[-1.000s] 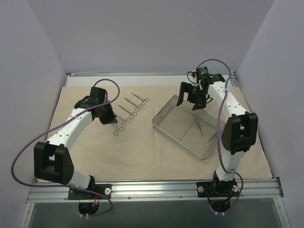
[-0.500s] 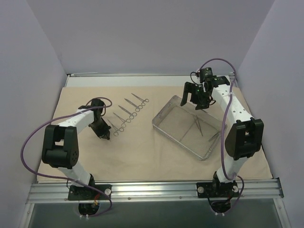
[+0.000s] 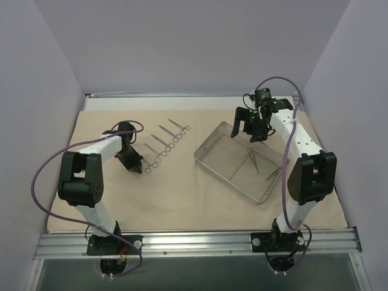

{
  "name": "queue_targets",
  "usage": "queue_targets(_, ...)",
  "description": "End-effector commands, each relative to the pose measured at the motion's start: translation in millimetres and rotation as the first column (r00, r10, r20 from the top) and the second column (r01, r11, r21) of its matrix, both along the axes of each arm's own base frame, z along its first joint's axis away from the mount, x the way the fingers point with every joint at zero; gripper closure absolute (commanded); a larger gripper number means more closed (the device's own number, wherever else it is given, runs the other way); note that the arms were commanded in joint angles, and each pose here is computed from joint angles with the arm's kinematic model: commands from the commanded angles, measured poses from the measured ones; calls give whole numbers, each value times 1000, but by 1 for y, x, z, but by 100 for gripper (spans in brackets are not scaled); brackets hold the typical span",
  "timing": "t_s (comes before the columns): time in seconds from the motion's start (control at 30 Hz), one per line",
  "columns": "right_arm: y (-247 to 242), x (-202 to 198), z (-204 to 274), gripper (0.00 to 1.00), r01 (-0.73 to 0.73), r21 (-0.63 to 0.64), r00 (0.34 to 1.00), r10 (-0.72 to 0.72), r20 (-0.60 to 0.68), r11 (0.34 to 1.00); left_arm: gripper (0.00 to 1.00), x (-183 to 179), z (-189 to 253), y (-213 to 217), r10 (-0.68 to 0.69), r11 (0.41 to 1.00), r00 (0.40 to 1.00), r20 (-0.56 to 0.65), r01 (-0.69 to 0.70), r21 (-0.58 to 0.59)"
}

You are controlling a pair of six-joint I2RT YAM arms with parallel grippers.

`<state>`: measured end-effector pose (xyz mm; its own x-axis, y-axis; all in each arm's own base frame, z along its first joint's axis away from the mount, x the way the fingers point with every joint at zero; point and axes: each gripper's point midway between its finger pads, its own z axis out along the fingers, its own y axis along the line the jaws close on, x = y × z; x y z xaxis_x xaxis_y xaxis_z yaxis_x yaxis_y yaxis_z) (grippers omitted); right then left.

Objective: Open and lay out the surgical kit
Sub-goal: Place the medical item in the surgical kit.

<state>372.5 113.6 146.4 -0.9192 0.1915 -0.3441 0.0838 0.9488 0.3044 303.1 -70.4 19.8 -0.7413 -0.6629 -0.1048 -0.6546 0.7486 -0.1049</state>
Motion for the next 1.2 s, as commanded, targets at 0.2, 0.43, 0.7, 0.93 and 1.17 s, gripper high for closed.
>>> queue_targets(0.2,-8,-4,5,11,-10,-37,1000,10,12,999,91,22,0,3,-2,1000,999,34,2,8)
queue_targets(0.43,-19,-9,-6,9,-3,-76,1000,2,-17,997,68,6,-13,3,25,1000,1000,-4,-25,-11)
queue_targets(0.7,-33,-11,-25,9,2,-113,999,-7,-49,994,50,1,-5,10,41,999,999,-6,-41,-10)
queue_targets(0.93,-50,-9,-48,11,2,-181,997,-17,-81,983,48,-1,7,14,32,999,999,30,-30,-41)
queue_targets(1.17,-44,-8,-46,12,-5,-148,998,-5,-70,989,48,12,0,19,44,998,999,29,-43,-49)
